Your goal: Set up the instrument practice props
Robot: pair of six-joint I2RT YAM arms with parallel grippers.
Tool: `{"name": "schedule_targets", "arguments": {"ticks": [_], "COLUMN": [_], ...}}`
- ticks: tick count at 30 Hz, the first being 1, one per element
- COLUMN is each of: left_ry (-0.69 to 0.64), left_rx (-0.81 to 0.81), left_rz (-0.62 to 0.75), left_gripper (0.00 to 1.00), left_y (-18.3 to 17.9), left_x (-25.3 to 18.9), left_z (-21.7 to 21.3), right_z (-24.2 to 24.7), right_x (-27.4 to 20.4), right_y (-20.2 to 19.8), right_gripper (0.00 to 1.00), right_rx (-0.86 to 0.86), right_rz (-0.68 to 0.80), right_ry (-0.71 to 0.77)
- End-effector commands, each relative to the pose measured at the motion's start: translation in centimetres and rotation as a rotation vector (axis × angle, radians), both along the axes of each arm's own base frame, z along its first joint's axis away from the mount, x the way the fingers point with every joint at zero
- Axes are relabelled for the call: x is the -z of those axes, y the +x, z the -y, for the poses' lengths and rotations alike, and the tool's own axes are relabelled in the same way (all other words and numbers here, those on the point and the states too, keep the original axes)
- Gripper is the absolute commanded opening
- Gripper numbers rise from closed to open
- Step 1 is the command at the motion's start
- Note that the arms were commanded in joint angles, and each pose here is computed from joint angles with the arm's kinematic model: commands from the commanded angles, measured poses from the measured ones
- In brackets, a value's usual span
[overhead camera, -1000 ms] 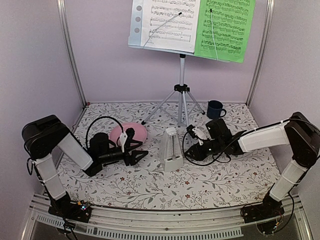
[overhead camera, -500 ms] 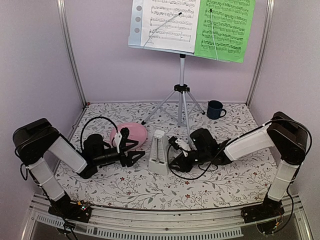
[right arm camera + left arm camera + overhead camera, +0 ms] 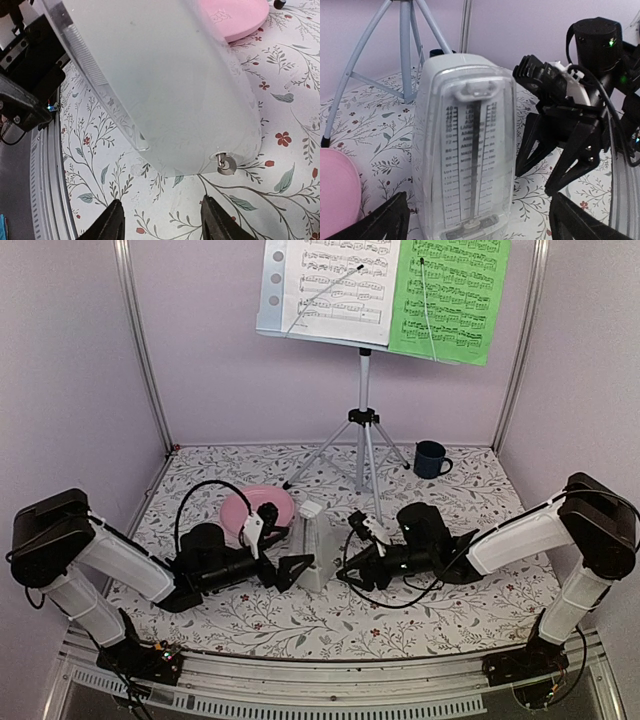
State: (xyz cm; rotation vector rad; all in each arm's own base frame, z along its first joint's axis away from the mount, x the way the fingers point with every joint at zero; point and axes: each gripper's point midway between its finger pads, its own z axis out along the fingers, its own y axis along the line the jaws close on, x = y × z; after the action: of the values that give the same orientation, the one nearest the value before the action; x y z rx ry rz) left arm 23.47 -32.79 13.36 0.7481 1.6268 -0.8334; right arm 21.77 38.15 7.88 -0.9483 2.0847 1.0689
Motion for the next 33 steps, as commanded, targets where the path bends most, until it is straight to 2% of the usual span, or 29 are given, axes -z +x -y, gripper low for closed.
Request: {"name": "schedule_targets", "arguments": {"ticks": [1,3,5,15,27,33], "left_ry": [0.022,0.04,0.057,0.101,0.145,0.135], "left_rx": [-0.154,-0.184,-0.202,-0.259,-0.403,-0.442], "left_rz": [0.011,0.007,0.004,-0.019,-0.09,-0.091], "left_gripper": [0.99,0.99,0.99,0.97,0.78,0.59], "left_y": [1.8,2.3,2.7,4.5,6.1,6.5], "left_x": [-0.7,-0.4,-0.1,0.8,2.8,2.1], "left_z": [0.8,1.4,1.9,4.0,3.2,2.9], "right_z": [1.3,1.8,2.3,2.5,2.2,2.2], "right_x": [-2.0,-1.6,-0.9,-0.2,0.0,-0.1], "right_y": [1.7,2.3,2.9,4.2,5.0,5.1], "right_gripper": [0.6,0.67,0.7,0.7,0.7,0.7], "right_rx": [0.087,0.113,0.135,0.16,0.185,0.195], "right_rz": [0.036,0.023,0.007,-0.044,-0.088,-0.098], "right_ry": [0.068,0.066,0.057,0.075,0.096,0.105]}}
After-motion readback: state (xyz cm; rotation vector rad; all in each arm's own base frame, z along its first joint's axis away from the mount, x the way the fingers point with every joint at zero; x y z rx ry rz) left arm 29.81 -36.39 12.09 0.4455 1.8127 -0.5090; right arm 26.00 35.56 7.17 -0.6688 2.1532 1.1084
